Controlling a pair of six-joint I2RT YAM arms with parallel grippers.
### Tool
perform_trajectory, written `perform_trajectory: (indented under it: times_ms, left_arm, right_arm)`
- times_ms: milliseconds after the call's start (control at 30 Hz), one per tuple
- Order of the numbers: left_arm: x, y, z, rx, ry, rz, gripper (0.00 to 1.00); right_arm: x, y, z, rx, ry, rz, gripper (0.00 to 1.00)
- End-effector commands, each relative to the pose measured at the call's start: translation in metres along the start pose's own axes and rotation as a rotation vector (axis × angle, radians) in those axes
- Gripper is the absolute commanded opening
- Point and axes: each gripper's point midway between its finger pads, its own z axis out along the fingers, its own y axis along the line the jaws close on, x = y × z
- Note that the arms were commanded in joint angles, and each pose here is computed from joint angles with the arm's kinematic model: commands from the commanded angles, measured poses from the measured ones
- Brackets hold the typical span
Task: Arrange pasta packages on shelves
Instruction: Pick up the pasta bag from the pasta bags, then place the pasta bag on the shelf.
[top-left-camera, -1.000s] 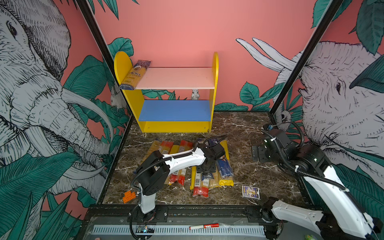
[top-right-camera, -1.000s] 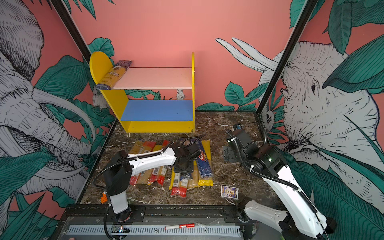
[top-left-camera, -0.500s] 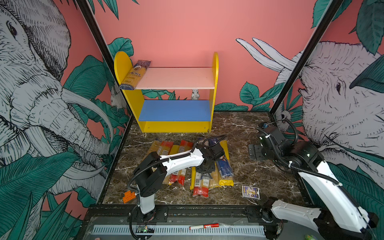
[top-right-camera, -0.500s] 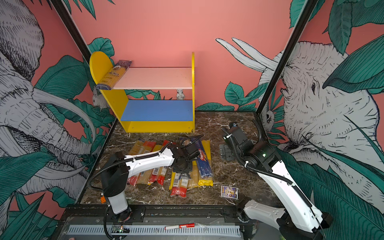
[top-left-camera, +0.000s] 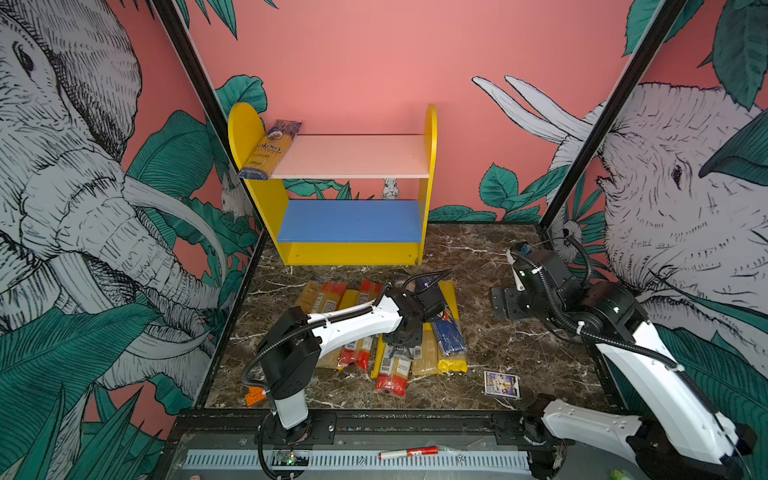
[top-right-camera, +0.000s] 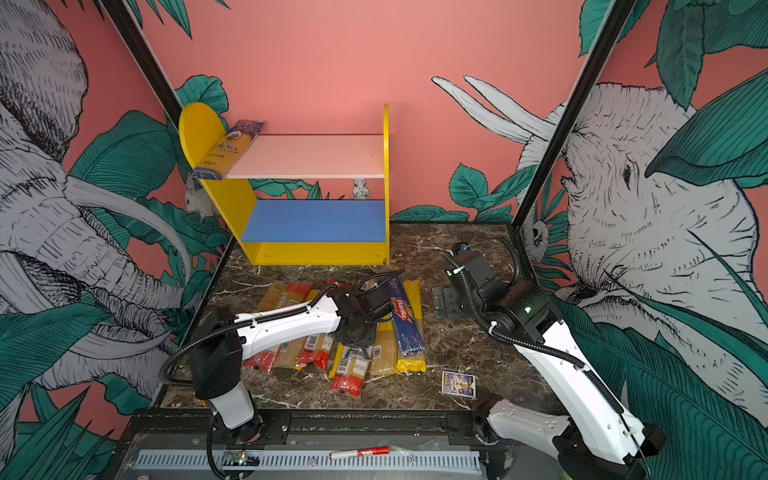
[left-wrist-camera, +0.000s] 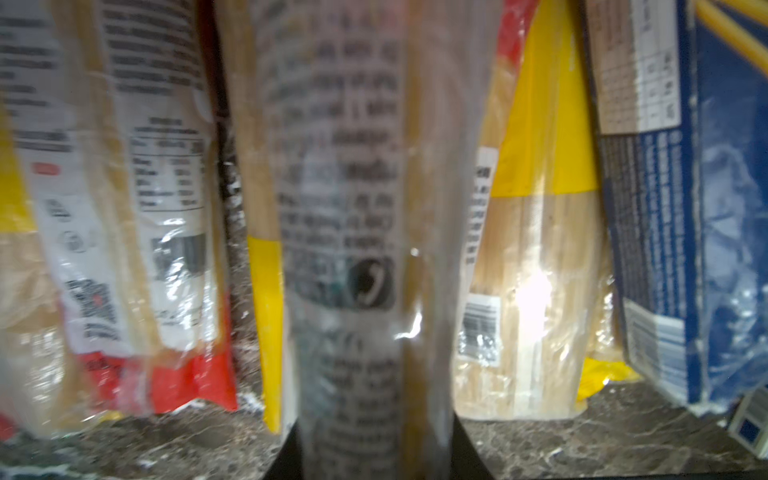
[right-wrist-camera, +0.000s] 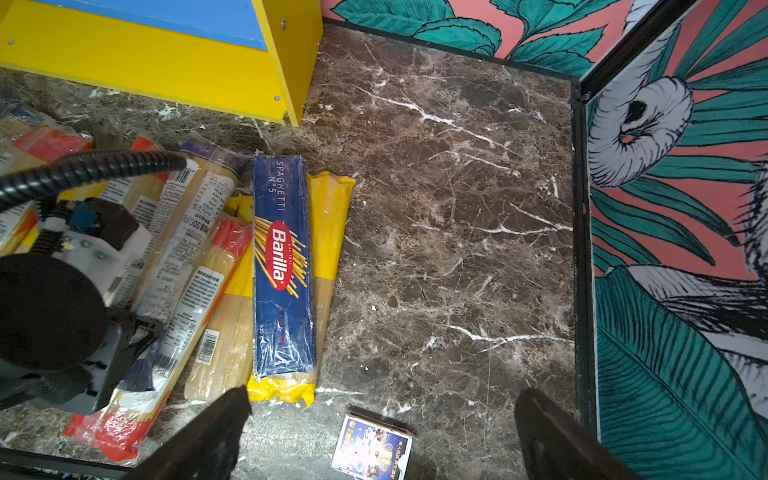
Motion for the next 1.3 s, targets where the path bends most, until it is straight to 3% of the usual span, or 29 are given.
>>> perform_trajectory:
  times_ms: [0,300,733,967,1267]
  left_arm:
    - [-0.027,0.023,-0.057,-0.005,-0.197,0.05,0.0]
    - [-0.049,0.044,-0.119,0.028,-0.346,0.087,0.0]
    - [-0.082,0.124,-0.273,-0.118,-0.658,0.123,0.0]
    - [-0.117,0.164,-0.332,-0.229,-0.797,0.085,0.0]
    - [-0.184,0.201,-0.382,-0.369,-0.963,0.053,0.0]
  right_arm:
    - [-0.018,0.012,-0.003,-0.052,-0.048,0.007,0.99]
    - [-0.039,0.029,0.004,-0.087,-0.057,-0.013,0.99]
    - [-0.076,0.044,0.003,-0.107,-0.104,-0.054,0.99]
    - [-0.113,0.056,-0.006,-0.131,-0.165,-0.084,0.99]
    - [-0.154,0.076,0.006,-0.137,-0.217,-0.125,0.99]
